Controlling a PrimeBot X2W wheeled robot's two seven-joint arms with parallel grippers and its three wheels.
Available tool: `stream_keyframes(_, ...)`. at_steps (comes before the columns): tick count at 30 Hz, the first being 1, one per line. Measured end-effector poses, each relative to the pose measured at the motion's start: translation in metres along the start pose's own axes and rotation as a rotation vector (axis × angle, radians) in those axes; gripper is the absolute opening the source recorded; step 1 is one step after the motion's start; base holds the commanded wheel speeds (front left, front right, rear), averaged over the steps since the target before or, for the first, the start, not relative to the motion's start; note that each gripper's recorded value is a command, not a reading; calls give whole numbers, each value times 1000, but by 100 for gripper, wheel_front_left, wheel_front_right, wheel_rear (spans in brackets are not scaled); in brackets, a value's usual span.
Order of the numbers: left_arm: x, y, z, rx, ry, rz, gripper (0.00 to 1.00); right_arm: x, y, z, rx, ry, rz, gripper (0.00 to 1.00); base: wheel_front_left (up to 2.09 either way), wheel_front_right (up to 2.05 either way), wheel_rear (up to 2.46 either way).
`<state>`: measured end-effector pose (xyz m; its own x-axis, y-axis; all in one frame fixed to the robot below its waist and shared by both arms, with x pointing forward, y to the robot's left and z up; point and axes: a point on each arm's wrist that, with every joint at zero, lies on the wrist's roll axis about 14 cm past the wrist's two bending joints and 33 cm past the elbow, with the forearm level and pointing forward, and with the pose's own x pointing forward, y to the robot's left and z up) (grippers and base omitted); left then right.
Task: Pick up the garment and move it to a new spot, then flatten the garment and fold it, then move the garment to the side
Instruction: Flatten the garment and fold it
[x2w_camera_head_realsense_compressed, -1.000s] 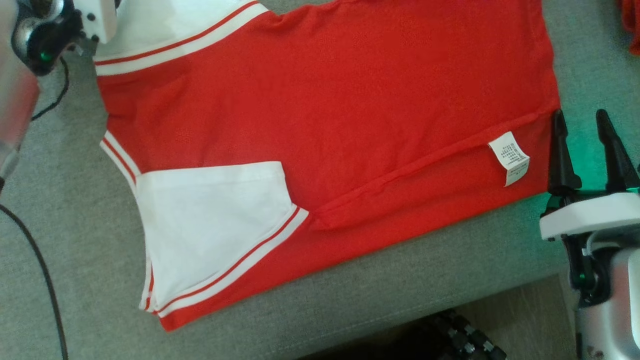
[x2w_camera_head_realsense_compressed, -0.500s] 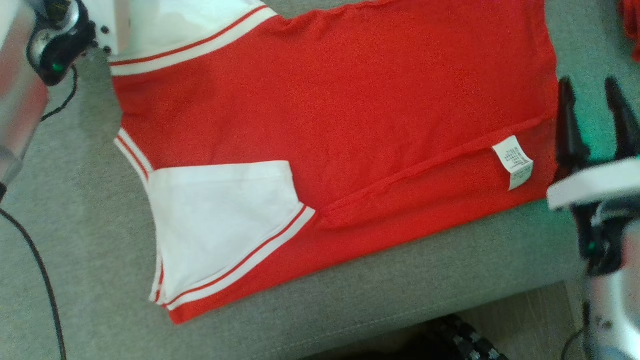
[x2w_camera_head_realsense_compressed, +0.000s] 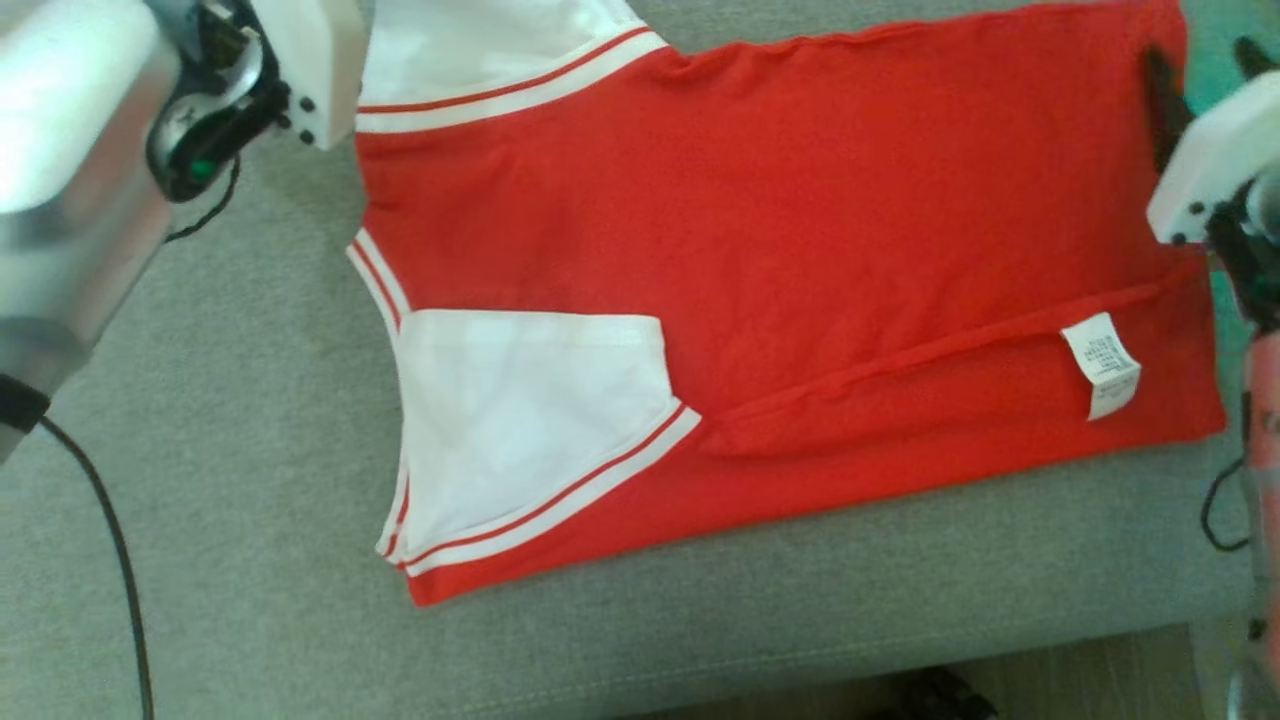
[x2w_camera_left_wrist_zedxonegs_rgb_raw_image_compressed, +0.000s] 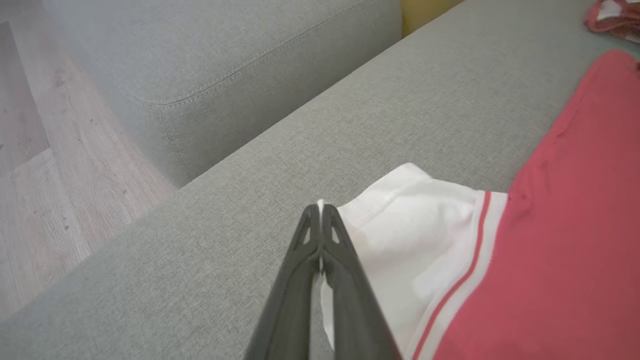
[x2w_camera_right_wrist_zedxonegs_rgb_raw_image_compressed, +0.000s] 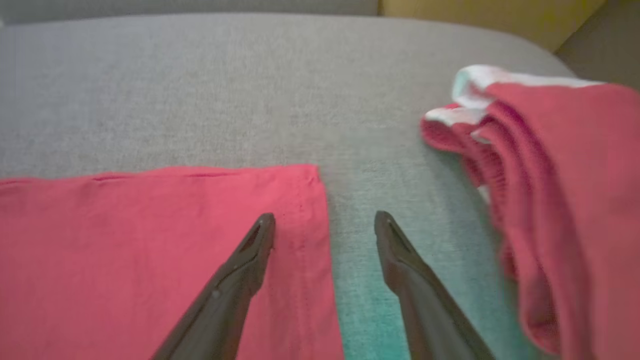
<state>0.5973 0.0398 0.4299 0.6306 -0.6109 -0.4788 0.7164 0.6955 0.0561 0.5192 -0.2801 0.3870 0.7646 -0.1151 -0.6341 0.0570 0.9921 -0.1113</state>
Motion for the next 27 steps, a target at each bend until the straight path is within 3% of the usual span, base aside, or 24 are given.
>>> stream_keyframes(8,-11,-8,12,47,-27,-27,0,15,2,12,-119,98,6,100,0,0,0)
stream_keyframes(17,-15,-9,10,67,-16,-32,0,24,6,4,-92,135,19,100,0,0,0)
stream_keyframes(18,-15,-8,9,67,-14,-32,0,25,7,3,-89,135,22,87,0,0,0)
stream_keyframes(21,-16,-8,7,69,-8,-30,0,27,12,2,-75,130,35,76,0,0,0)
stream_keyframes(24,-18,-7,5,62,-3,-29,0,30,14,6,-78,118,39,58,0,0,0)
stream_keyframes(27,-19,-8,2,68,7,-31,0,31,16,12,-92,107,39,50,0,0,0)
